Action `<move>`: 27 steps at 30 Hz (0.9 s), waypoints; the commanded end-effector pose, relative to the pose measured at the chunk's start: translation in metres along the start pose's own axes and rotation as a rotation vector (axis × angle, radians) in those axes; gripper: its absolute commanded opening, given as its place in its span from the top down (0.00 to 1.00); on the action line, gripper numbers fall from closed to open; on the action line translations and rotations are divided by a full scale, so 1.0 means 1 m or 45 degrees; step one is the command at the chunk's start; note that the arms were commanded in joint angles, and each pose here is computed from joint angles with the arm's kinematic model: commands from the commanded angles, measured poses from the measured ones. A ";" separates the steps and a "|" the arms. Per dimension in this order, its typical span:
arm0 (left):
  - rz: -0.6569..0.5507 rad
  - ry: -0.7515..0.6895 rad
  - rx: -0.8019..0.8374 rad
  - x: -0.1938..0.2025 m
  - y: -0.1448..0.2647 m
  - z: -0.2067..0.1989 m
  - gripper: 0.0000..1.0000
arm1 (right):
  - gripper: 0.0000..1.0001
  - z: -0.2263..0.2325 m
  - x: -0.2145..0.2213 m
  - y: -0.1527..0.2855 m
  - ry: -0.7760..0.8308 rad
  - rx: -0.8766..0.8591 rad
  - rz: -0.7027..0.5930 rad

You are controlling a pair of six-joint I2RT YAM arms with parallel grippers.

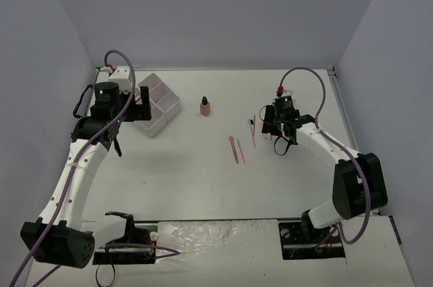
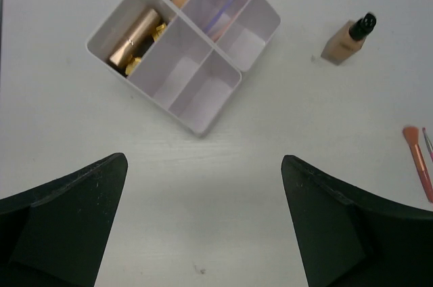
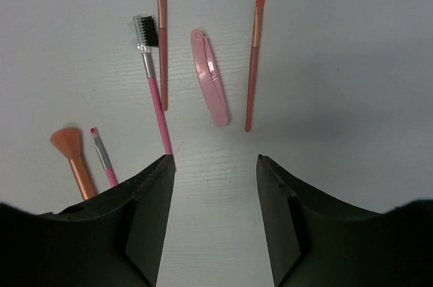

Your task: Organize the makeup

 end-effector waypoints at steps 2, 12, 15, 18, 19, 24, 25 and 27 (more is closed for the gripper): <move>0.102 0.127 0.024 0.023 0.022 -0.002 0.03 | 0.52 0.008 -0.028 -0.021 0.070 -0.026 -0.060; 0.143 0.165 0.073 0.038 0.030 -0.004 0.03 | 0.59 0.000 -0.017 -0.060 0.222 -0.019 0.051; 0.151 0.165 0.083 0.038 0.031 -0.005 0.03 | 0.59 0.002 -0.013 -0.069 0.253 -0.047 0.086; 0.154 0.156 0.095 0.038 0.031 -0.006 0.03 | 0.59 0.004 -0.010 -0.073 0.276 -0.095 0.115; 0.155 0.153 0.095 0.038 0.031 -0.006 0.03 | 0.59 0.004 -0.009 -0.074 0.286 -0.097 0.119; 0.175 0.151 0.104 0.040 0.029 -0.006 0.03 | 0.60 0.002 -0.003 -0.079 0.307 -0.096 0.150; 0.175 0.151 0.106 0.040 0.029 -0.006 0.03 | 0.60 0.001 0.000 -0.080 0.308 -0.090 0.158; 0.175 0.160 0.112 0.039 0.028 -0.007 0.03 | 0.64 0.000 0.004 -0.081 0.310 -0.084 0.175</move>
Point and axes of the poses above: each gripper's point midway between its finger pads, its own y axis back along the fingers, its own z axis along the line the jaws close on, x = y × z, the point moved 9 cm from there along y, back along the fingers, and after that the axes turned 5 degrees about y, right-handed, at the moved point
